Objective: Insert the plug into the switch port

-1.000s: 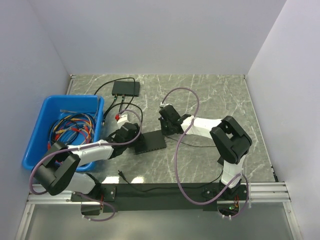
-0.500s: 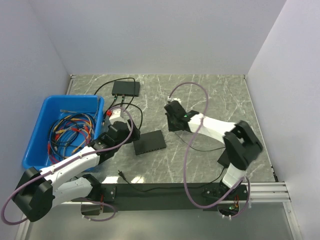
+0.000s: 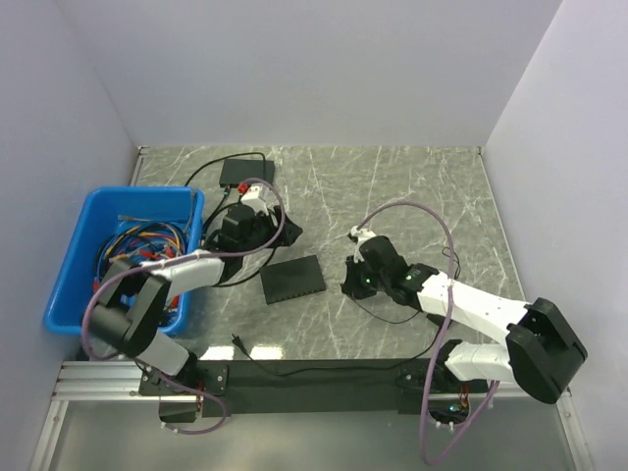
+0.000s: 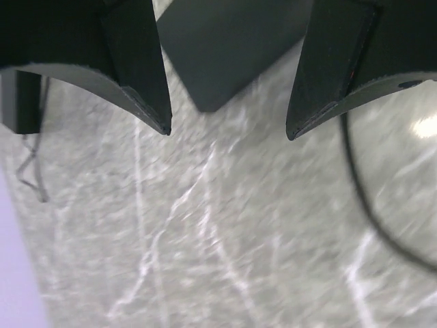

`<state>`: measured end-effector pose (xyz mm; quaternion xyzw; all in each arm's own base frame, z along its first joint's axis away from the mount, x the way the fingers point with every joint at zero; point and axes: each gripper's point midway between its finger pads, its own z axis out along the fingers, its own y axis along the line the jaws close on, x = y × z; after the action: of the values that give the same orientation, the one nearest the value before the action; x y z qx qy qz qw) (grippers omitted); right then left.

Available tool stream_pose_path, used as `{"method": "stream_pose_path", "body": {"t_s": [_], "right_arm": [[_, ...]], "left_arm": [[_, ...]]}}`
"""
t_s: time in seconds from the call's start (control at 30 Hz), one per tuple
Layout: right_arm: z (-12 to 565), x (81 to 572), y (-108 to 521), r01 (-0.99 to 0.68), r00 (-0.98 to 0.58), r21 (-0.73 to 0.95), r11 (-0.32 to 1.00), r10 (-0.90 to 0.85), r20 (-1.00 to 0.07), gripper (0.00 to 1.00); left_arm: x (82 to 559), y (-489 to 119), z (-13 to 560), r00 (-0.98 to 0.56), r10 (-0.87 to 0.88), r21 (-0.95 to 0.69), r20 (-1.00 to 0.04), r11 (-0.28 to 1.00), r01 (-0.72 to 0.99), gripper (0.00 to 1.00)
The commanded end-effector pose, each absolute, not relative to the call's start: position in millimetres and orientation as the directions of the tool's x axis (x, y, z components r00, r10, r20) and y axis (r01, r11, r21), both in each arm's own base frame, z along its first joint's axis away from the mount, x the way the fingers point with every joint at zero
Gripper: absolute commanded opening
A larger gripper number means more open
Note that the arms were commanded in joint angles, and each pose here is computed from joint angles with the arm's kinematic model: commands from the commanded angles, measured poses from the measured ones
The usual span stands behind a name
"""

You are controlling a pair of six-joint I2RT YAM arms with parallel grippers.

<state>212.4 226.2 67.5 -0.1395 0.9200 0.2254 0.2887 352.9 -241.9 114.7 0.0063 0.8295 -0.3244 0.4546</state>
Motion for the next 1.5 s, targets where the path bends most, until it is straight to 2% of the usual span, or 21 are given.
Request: {"method": "stream_pose_path", "body": {"t_s": [0.0,0.2,0.7,1.47], "right_arm": [[88,201,259,-0.481,-0.767,0.476,0.736,-0.09,-0.635,0.0],[69,198,266,-0.485,-0.784,0.468,0.738,-0.13,-0.607,0.0],[49,206,291,-0.479,-0.808,0.464,0.745,-0.168,-0.564,0.0],[42,217,290,-0.416,-0.825,0.451,0.79,-0.119,-0.553,0.0]], "left_arm": [[365,-281,162,-0.513,-0.299,-0.574,-0.804,0.615,0.541,0.73],[365,-305,143,-0.538,-0.222,-0.565,-0.813,0.521,0.639,0.7],[358,-300,89,-0.612,-0.164,-0.592,-0.774,0.532,0.605,0.68],[354,-301,74,-0.652,-0.13,-0.609,-0.747,0.527,0.593,0.66]]}}
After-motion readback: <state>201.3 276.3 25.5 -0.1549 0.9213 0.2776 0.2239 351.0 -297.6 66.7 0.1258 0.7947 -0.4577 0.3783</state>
